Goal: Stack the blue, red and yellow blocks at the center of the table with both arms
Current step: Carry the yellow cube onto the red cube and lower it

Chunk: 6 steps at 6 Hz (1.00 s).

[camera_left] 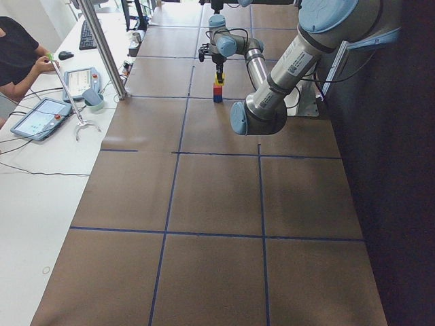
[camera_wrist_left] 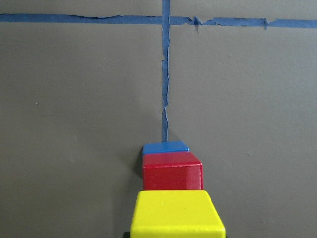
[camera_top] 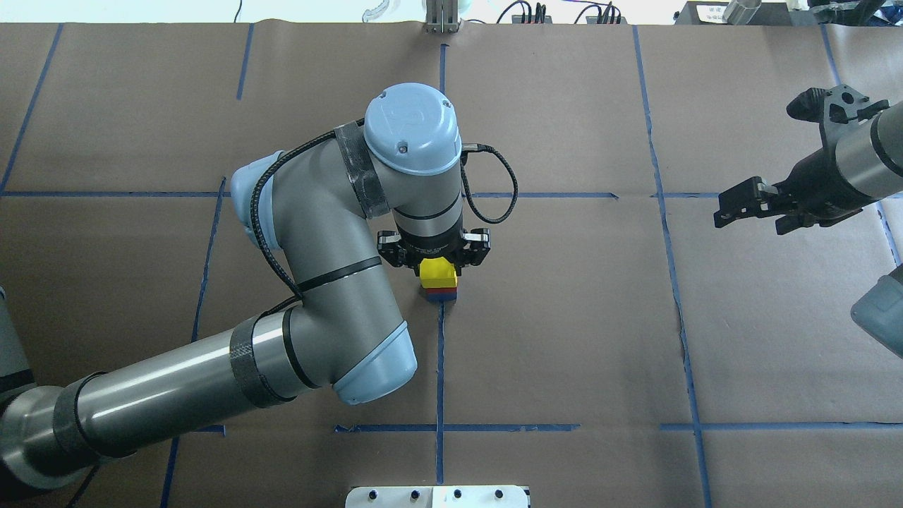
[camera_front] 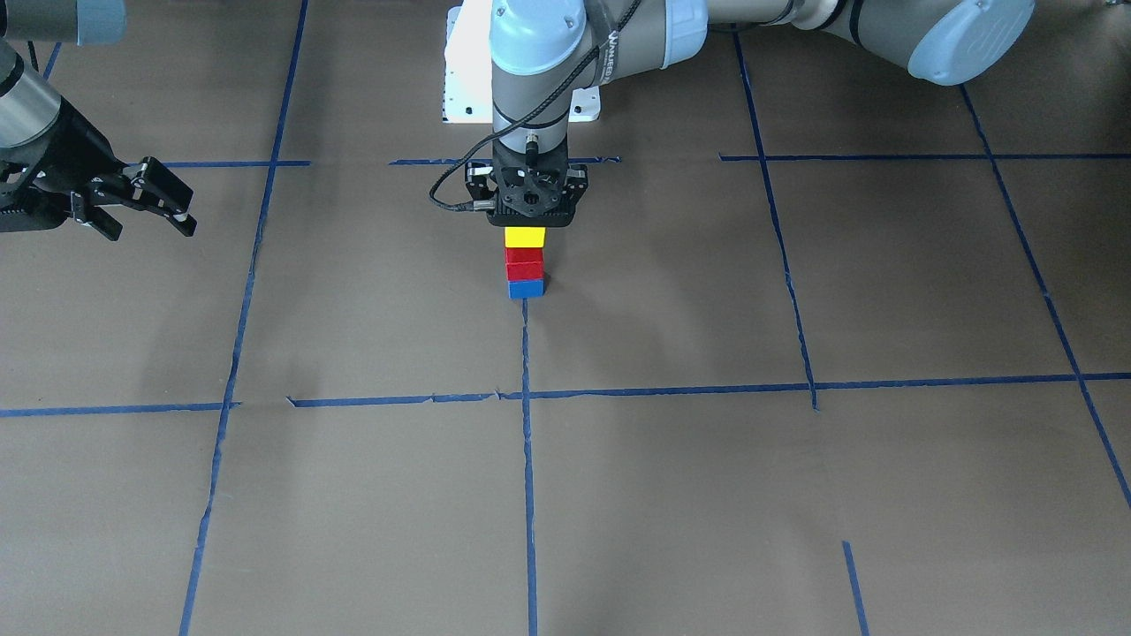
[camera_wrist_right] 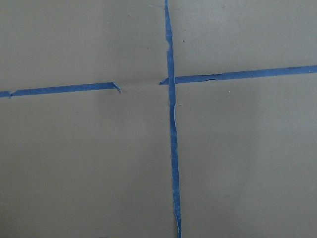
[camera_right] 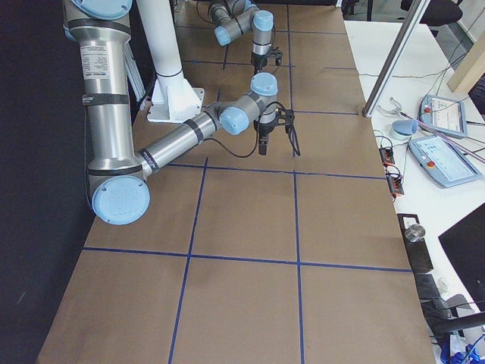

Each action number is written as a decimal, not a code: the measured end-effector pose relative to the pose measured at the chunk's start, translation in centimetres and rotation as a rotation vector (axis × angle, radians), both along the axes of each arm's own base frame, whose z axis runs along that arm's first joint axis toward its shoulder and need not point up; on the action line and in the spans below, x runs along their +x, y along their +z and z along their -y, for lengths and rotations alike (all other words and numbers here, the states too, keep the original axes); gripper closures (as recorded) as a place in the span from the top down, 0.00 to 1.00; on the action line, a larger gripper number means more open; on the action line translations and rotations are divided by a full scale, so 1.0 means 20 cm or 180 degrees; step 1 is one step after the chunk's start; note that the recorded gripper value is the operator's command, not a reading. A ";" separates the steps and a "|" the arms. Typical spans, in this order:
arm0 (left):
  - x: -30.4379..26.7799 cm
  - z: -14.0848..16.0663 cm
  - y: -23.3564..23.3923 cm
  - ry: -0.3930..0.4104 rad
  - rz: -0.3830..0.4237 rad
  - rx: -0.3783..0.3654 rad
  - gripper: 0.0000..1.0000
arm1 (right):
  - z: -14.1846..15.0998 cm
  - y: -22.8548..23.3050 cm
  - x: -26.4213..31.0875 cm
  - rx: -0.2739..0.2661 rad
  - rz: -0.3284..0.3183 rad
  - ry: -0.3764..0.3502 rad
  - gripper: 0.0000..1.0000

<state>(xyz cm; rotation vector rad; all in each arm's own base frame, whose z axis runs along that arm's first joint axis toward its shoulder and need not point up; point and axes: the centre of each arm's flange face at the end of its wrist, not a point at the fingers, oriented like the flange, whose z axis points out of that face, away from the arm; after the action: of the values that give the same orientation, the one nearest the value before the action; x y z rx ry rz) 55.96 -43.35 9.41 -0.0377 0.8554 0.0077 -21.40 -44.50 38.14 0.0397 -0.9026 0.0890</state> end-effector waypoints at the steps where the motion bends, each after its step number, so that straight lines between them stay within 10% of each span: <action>1: 0.01 0.00 0.00 -0.0005 0.0012 -0.0012 0.01 | 0.00 0.00 0.00 -0.0002 -0.0002 -0.0002 1.00; 6: 0.05 0.02 0.02 -0.0104 0.0066 -0.0110 0.06 | 0.00 0.00 0.00 -0.0004 0.0000 0.0000 1.00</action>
<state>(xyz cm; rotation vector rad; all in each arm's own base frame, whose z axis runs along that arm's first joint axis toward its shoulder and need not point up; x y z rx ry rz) 56.94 -43.81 9.91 -0.0563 0.8355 -0.0380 -21.44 -44.45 38.13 0.0385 -0.9026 0.0894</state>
